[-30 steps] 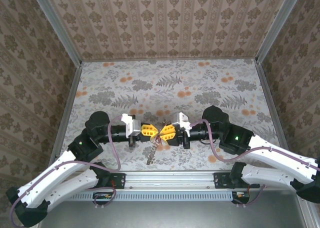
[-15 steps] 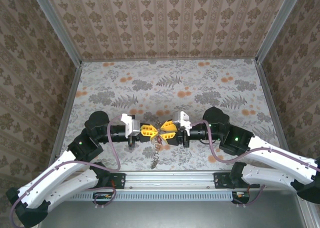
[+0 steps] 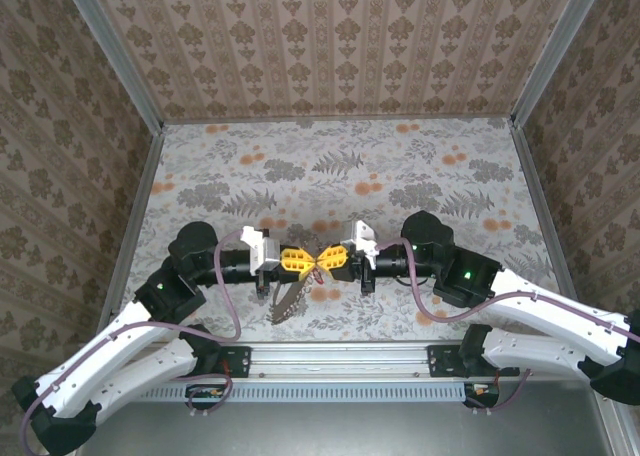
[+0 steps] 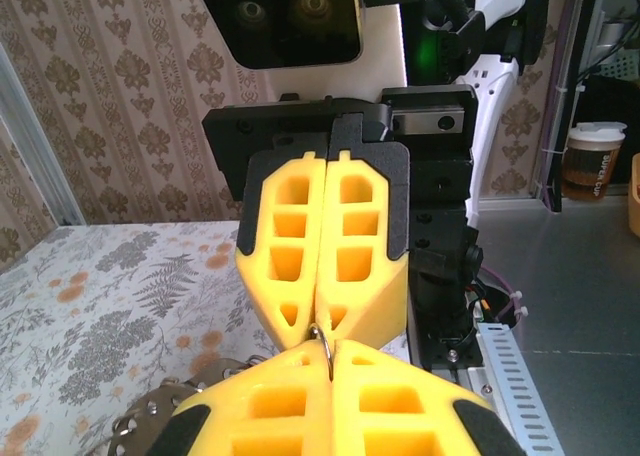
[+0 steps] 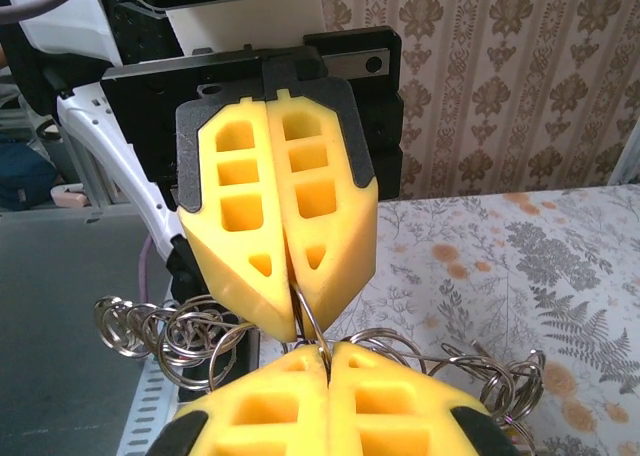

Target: Put the keys on the keyring

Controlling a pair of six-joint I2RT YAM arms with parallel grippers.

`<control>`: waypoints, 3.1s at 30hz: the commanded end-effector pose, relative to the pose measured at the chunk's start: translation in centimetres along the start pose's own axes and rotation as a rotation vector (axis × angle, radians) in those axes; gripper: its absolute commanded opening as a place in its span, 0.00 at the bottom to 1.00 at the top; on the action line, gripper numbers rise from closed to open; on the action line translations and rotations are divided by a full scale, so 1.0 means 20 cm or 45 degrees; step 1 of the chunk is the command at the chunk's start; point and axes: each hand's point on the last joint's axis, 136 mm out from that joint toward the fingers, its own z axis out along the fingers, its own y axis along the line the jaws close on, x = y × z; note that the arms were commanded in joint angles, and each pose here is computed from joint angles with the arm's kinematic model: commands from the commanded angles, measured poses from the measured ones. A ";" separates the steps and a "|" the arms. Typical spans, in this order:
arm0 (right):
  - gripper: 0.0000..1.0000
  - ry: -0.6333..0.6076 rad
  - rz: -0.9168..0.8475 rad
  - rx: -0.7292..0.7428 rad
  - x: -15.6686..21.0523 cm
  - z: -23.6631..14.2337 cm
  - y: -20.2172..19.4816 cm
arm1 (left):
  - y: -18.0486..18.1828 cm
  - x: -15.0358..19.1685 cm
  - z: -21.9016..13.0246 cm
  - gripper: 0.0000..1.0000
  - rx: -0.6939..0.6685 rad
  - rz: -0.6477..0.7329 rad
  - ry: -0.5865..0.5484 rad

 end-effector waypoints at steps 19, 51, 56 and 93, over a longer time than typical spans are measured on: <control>0.00 0.443 -0.087 0.221 0.08 -0.06 -0.18 | 0.15 -0.01 -0.06 0.20 -0.245 0.020 0.389; 0.52 0.417 0.524 0.660 0.50 -0.34 -0.45 | 0.35 0.31 0.04 0.29 -0.337 -0.326 0.552; 0.58 0.521 0.778 0.882 0.75 -0.47 -0.53 | 0.35 0.34 0.07 0.30 -0.319 -0.356 0.535; 0.65 0.797 1.457 1.013 1.61 -0.54 -0.35 | 0.40 0.31 0.09 0.33 -0.265 -0.404 0.364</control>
